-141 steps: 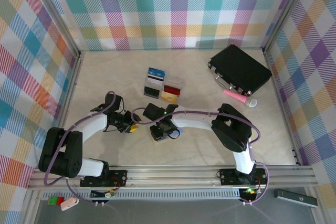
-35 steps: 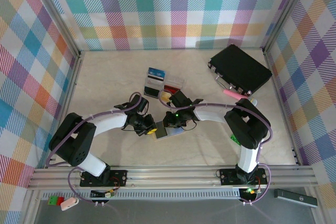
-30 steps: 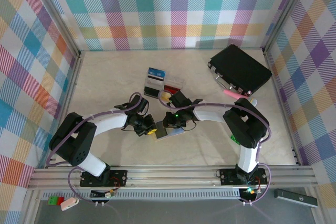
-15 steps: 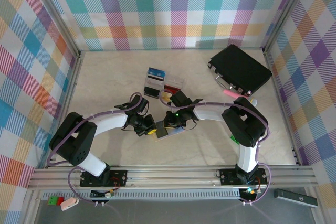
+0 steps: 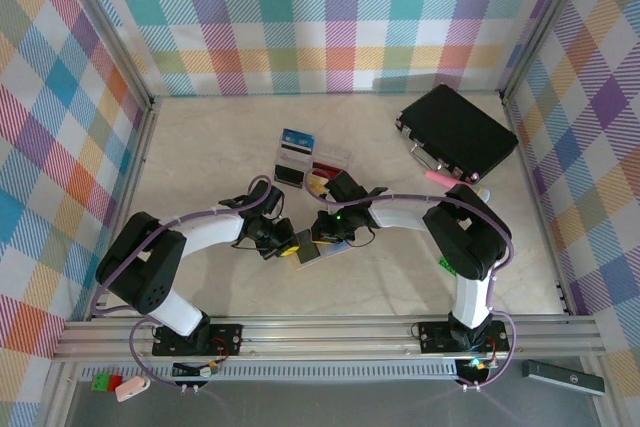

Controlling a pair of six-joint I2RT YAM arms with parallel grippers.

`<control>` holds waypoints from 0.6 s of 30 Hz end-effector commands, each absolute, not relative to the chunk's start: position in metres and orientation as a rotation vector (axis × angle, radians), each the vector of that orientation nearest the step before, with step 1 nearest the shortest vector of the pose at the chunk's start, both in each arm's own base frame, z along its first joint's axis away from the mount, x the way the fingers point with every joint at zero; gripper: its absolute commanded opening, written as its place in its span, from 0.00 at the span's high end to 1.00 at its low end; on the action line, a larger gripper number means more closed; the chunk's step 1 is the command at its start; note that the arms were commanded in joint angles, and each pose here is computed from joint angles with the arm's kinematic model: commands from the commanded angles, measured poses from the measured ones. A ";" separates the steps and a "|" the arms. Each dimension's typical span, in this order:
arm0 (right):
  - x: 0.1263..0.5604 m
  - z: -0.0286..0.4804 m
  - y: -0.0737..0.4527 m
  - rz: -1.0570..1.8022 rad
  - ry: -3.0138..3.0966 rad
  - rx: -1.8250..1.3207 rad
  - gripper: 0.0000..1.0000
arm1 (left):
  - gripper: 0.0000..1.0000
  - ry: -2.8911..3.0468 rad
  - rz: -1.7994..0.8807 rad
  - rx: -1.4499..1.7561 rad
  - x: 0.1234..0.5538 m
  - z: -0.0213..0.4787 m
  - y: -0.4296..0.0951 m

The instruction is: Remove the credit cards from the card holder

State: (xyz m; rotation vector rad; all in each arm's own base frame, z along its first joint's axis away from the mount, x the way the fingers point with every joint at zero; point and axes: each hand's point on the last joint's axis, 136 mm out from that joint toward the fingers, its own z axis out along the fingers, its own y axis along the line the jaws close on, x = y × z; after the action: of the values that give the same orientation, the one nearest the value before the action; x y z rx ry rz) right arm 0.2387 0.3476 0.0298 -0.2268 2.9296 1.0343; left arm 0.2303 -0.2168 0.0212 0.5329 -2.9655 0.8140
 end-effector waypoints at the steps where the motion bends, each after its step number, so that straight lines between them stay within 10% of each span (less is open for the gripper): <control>1: 0.228 0.024 0.353 1.100 2.954 -0.267 0.85 | 0.89 -2.940 0.661 0.529 0.214 -0.002 -0.205; 18: 0.228 0.033 0.342 1.060 2.915 -0.224 0.97 | 0.82 -2.989 0.651 0.496 0.223 0.013 -0.204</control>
State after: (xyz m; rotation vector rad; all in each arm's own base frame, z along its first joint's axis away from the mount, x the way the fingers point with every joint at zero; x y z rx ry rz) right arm 0.2349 0.3418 0.0250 -0.2152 2.9347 1.0401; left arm 0.2329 -0.2184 0.0233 0.4986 -2.9703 0.7973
